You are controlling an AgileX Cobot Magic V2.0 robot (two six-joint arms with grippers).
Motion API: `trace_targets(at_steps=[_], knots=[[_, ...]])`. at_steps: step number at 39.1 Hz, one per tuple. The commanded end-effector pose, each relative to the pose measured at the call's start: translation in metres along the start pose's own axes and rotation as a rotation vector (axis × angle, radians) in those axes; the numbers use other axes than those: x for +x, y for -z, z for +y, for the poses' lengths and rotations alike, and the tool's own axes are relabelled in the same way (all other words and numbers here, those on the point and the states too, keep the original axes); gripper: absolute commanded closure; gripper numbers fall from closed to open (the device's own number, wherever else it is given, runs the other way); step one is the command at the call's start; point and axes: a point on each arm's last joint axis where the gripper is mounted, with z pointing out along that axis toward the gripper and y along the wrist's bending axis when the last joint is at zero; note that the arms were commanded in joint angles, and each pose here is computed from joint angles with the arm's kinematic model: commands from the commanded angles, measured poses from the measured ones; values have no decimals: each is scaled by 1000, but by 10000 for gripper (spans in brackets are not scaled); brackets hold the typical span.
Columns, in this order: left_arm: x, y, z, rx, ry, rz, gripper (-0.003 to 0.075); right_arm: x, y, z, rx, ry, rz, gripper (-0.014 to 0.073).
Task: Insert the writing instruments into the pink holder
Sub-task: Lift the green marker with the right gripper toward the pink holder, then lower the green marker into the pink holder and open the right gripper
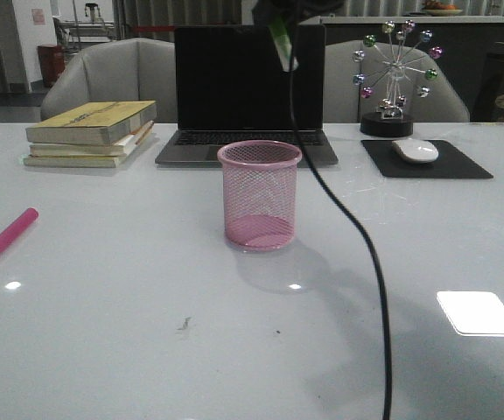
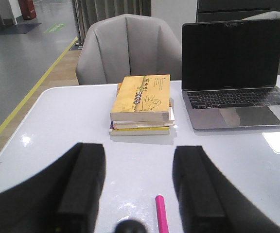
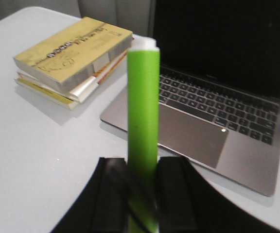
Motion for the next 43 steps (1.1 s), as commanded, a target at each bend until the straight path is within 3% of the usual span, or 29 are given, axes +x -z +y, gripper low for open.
trace_targets(at_steps=[1, 19, 26, 43], knots=[[-21, 3, 0, -2, 2, -122, 327, -29, 21, 7, -12, 19, -219, 537], [-21, 3, 0, -2, 2, -122, 327, 46, 19, 13, -34, -63, -353, 537], [-21, 3, 0, -2, 2, -122, 327, 68, 12, 14, -68, -89, -337, 537], [-21, 3, 0, -2, 2, -122, 327, 86, 1, 28, -197, 90, -356, 532]])
